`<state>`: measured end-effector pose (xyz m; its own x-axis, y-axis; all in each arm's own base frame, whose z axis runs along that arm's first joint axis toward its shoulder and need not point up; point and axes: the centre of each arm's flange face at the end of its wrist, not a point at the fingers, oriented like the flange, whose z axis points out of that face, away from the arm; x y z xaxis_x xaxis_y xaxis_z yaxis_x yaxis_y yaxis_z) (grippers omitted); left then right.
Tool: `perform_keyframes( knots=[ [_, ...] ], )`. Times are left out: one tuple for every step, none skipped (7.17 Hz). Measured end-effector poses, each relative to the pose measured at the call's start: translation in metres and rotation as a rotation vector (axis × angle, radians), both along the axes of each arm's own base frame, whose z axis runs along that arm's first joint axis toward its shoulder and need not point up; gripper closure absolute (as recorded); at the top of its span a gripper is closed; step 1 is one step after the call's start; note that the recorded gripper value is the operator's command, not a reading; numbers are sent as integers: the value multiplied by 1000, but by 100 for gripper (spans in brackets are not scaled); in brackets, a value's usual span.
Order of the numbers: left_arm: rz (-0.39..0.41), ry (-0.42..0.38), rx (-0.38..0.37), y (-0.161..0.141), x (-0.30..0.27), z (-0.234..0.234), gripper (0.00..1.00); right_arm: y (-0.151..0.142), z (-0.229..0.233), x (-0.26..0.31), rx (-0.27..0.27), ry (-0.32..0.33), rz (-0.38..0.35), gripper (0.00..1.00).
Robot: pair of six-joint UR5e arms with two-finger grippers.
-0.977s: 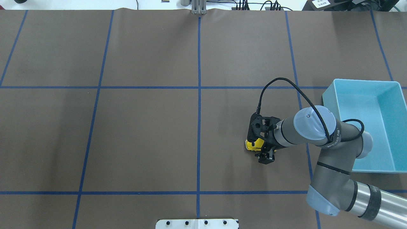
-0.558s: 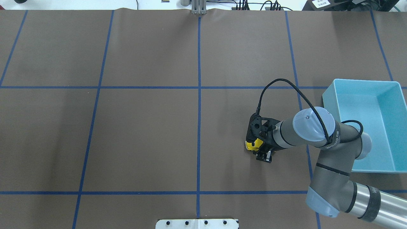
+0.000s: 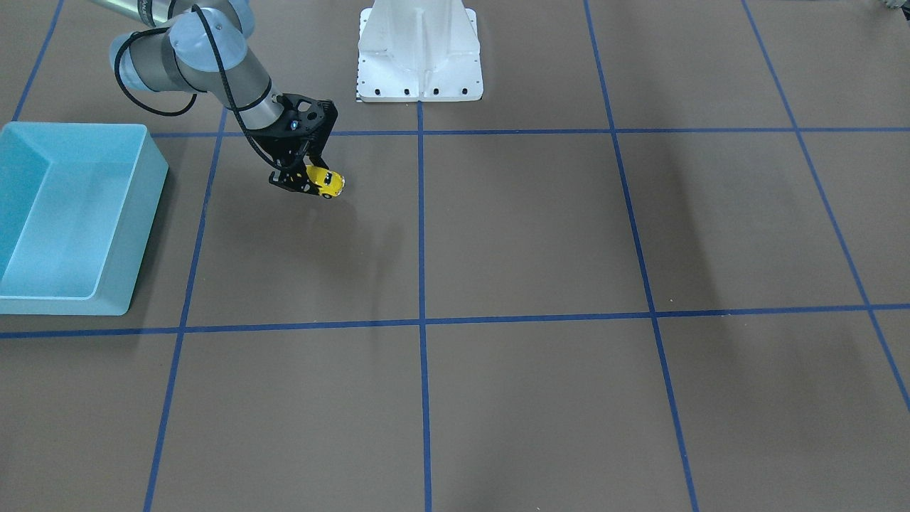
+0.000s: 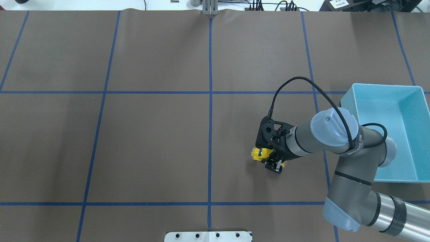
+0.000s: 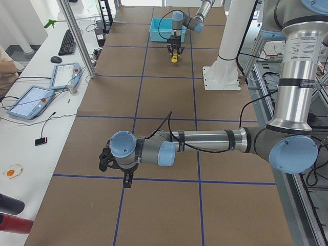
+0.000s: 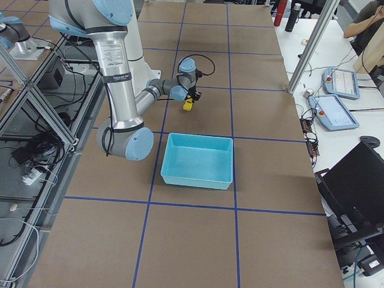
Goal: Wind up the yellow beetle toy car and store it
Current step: 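Lift the car with the right gripper and carry it into the bin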
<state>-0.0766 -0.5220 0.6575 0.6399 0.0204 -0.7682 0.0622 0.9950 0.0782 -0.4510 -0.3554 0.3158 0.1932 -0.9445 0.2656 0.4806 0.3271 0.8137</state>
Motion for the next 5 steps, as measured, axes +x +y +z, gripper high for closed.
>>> perform_keyframes(
  knots=[
    [0,0,1,-1,0,-1,0,-17,-23,21,-33,-8,7,100],
    [0,0,1,-1,0,-1,0,-41,-40,49,-64,-22,22,100],
    [-3,0,-1,-1,0,-1,0,-62,-52,83,-85,-49,41,100],
    [-13,2,-15,-1,0,-1,0,-72,-59,116,-91,-80,49,100],
    [-27,4,-31,-1,0,-1,0,-70,-58,148,-79,-98,47,100]
  ],
)
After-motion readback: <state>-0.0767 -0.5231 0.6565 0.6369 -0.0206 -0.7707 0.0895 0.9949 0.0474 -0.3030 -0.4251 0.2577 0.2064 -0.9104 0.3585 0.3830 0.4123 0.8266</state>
